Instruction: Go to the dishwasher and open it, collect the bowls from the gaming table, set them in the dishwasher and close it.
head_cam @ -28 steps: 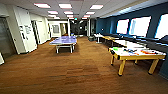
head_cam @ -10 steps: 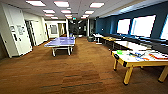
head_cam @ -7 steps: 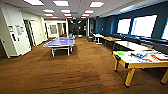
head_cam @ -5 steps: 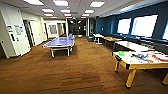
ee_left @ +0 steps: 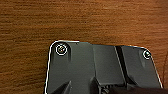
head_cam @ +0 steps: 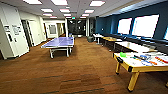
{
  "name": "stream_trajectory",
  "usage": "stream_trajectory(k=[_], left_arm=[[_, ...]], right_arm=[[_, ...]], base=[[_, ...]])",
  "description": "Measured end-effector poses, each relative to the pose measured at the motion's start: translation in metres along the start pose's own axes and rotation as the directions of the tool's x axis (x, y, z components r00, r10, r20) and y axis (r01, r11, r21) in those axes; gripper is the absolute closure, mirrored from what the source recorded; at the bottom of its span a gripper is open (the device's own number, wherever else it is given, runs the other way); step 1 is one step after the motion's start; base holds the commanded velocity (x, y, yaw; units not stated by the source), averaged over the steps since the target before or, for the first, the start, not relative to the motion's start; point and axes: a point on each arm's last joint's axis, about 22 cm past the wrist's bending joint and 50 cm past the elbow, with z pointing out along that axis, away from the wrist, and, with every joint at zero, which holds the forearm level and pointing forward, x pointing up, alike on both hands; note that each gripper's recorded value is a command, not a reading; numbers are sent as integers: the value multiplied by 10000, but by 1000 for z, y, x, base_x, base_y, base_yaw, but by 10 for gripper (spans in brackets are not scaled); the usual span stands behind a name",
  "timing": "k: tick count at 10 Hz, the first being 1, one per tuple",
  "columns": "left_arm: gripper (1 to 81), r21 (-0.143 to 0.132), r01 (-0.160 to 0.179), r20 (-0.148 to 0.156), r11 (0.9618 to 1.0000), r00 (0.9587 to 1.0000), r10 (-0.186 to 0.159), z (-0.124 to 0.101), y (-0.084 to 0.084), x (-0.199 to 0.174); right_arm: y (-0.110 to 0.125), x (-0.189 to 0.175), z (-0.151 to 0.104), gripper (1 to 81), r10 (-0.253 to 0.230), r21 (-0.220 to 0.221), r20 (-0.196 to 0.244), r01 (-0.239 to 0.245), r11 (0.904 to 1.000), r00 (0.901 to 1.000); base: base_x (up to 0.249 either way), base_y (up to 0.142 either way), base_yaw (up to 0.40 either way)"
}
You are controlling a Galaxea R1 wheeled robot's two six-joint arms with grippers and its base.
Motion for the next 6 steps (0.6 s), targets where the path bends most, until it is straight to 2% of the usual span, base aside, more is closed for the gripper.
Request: stream_trajectory(k=[3,6], left_arm=[[10,-6,-18,-67,10000,10000,18,1,0,7],[10,-2,-9,-21,10000,10000,9,1,0,4]], right_arm=[[-1,8,0,10,-13,0,-83,13,10000,10000],[0,5,0,10,1,-4,-47,-2,10000,10000]], base=[[138,0,0],[0,0,0]])
